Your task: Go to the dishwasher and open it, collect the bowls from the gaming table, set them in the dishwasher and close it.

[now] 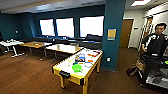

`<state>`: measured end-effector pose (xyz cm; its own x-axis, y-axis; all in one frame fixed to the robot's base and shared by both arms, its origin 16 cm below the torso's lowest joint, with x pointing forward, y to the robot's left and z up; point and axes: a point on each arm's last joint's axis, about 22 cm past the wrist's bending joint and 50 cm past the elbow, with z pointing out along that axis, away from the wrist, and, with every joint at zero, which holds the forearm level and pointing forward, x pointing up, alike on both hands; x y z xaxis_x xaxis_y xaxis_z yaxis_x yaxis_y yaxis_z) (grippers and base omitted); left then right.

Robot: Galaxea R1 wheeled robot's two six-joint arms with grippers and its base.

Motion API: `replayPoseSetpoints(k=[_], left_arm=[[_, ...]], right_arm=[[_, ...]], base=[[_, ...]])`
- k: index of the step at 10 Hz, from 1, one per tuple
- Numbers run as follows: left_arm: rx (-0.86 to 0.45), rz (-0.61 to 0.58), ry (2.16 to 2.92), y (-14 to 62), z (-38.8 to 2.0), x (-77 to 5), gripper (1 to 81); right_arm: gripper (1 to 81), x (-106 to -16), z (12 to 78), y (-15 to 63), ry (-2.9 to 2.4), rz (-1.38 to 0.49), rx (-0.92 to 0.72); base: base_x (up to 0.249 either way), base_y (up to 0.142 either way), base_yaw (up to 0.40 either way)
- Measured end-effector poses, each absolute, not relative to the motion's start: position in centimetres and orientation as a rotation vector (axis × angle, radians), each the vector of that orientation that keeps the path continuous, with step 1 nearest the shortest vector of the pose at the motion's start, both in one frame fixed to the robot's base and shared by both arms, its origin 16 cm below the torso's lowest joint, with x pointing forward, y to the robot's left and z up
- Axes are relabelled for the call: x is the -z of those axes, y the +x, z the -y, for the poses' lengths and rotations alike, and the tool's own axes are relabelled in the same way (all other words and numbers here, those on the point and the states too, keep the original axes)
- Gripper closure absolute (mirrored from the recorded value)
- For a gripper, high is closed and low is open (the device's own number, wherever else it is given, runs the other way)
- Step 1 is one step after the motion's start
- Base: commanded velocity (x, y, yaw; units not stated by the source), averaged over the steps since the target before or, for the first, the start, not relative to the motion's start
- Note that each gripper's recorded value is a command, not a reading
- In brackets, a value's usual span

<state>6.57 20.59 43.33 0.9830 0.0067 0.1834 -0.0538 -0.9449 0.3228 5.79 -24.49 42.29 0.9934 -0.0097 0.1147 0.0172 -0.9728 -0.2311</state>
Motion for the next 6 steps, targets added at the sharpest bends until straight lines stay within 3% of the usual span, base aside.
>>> replayPoseSetpoints(k=[6], left_arm=[[-0.261,0.035,2.796,6.58,-20.55,-43.34,1.0]], right_arm=[[1.0,-42.29,24.52,5.77,-2.903,0.006,0.167]], base=[[0.0,0.0,-0.257]])
